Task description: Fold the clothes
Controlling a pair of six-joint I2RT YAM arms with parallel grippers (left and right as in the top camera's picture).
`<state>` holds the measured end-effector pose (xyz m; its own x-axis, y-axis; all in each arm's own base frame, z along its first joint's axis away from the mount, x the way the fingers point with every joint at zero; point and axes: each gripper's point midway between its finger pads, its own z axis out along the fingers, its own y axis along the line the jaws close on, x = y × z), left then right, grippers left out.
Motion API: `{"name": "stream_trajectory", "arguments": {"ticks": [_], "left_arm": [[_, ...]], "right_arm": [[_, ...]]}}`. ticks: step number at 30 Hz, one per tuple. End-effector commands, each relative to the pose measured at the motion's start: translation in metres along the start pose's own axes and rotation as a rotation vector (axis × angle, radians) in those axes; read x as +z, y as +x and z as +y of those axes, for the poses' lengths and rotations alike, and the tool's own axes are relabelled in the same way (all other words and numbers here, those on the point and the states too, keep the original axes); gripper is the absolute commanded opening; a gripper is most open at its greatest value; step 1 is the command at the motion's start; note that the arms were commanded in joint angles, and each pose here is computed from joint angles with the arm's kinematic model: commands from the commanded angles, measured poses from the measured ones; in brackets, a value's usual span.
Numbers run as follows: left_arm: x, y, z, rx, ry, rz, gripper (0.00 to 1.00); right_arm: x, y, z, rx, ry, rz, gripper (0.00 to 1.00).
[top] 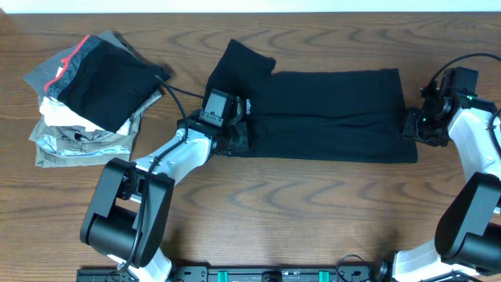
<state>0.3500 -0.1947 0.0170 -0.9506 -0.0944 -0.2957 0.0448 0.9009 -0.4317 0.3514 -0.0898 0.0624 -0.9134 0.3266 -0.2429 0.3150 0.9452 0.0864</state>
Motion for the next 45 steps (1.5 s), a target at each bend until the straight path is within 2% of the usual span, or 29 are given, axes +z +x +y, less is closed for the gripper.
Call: {"name": "stream_trajectory", "arguments": {"ticks": [1,9,12,14,15,16,19,22,28,33,45], "left_arm": [[0.003,0.000,-0.005,0.001,0.025,0.002,0.06],[-0.025,-0.025,-0.038,0.050,0.144,-0.103,0.06],[-0.038,-0.047,-0.051,0.083,0.182,-0.205,0.06],[-0.046,-0.073,-0.053,0.098,0.165,-0.324,0.06],[-0.051,-0.088,-0.049,0.095,0.135,-0.396,0.11],[-0.056,-0.099,-0.045,0.080,0.109,-0.451,0.24],[-0.067,-0.119,-0.038,0.023,0.103,-0.535,0.50],[-0.065,-0.116,-0.029,-0.012,0.103,-0.501,0.57],[-0.046,-0.074,-0.009,-0.023,0.043,-0.307,0.57],[-0.038,-0.038,0.016,-0.014,-0.071,-0.161,0.56],[-0.018,-0.046,0.025,-0.011,-0.094,-0.186,0.57]], "right_arm": [[0.000,0.002,0.002,-0.006,-0.002,0.002,0.38],[0.000,0.002,0.002,-0.006,-0.002,0.001,0.38],[0.000,0.002,0.002,-0.006,-0.002,0.002,0.39],[0.000,0.002,0.002,-0.006,-0.002,0.002,0.38],[0.000,0.002,0.002,-0.006,-0.002,0.002,0.38],[0.000,0.002,0.002,-0.006,-0.002,0.002,0.39],[0.000,0.003,0.002,-0.006,-0.002,0.006,0.39],[0.000,0.003,0.002,-0.006,-0.002,0.005,0.38],[0.000,0.003,0.002,-0.006,-0.002,0.005,0.39],[0.000,0.003,0.002,-0.006,-0.002,0.006,0.39],[0.000,0.007,0.001,-0.005,-0.001,0.022,0.39]]}}
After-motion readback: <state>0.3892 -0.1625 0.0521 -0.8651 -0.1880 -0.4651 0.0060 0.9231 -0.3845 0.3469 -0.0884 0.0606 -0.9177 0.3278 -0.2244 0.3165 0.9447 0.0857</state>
